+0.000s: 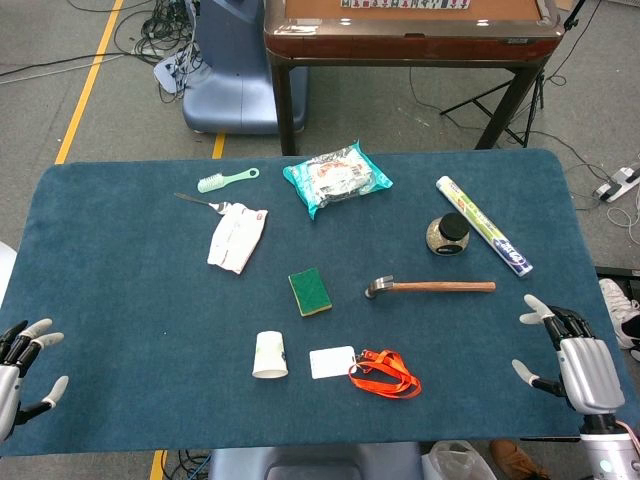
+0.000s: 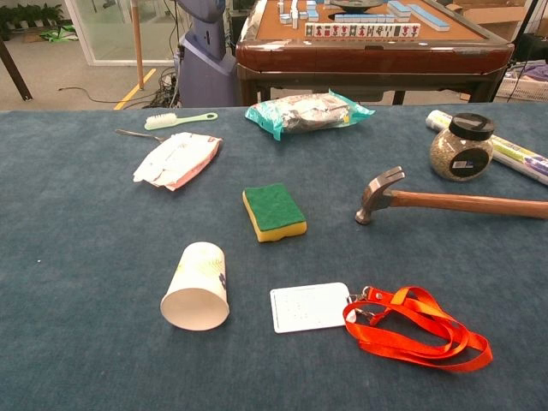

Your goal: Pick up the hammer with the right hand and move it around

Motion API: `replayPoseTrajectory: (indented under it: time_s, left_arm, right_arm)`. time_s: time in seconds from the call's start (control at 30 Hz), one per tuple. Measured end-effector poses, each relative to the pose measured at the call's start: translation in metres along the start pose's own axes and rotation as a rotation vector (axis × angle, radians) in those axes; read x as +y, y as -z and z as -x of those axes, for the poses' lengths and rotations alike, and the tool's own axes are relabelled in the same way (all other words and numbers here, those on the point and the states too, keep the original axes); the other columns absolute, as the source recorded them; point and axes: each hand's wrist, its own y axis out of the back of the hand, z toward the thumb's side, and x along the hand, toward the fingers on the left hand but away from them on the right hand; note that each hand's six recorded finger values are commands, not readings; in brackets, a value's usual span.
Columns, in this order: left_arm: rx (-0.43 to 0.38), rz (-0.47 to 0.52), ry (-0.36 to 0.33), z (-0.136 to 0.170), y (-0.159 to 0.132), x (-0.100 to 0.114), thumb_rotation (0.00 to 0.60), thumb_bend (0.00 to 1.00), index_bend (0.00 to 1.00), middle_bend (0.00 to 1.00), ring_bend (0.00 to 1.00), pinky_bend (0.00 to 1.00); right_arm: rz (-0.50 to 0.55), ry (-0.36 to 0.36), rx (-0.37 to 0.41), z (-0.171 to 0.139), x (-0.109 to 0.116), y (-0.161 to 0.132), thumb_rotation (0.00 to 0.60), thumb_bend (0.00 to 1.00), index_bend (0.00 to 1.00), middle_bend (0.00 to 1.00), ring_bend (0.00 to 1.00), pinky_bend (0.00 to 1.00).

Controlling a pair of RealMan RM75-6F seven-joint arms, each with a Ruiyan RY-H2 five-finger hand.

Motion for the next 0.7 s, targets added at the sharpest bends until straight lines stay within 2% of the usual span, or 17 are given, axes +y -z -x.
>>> replayPoseTrajectory:
  time_s: [0.33, 0.47, 0.7]
  left_arm:
    - [0.000, 0.001, -0.002, 0.001, 0.000, 0.000, 0.600, 0.25, 0.28, 0.17, 0.08, 0.13]
    - [-0.003, -0.001, 0.002, 0.000, -0.001, -0.001, 0.600, 0.25, 0.28, 0.17, 0.08, 0.13]
    - [-0.003, -0.004, 0.004, 0.000, -0.001, -0.001, 0.600, 0.25, 0.28, 0.17, 0.08, 0.13]
  right_arm:
    - [-0.016, -0.008, 0.005, 0.005, 0.000, -0.001, 0.600, 0.19, 0.16, 0.34, 0.18, 0.18]
    - [-0.051, -0.015, 0.025, 0.015, 0.001, -0.006, 0.600, 0.19, 0.25, 0.36, 0.18, 0.18]
    - [-0.125, -0.042, 0.060, 0.043, 0.000, -0.020, 0.600, 0.19, 0.33, 0.41, 0.18, 0.18]
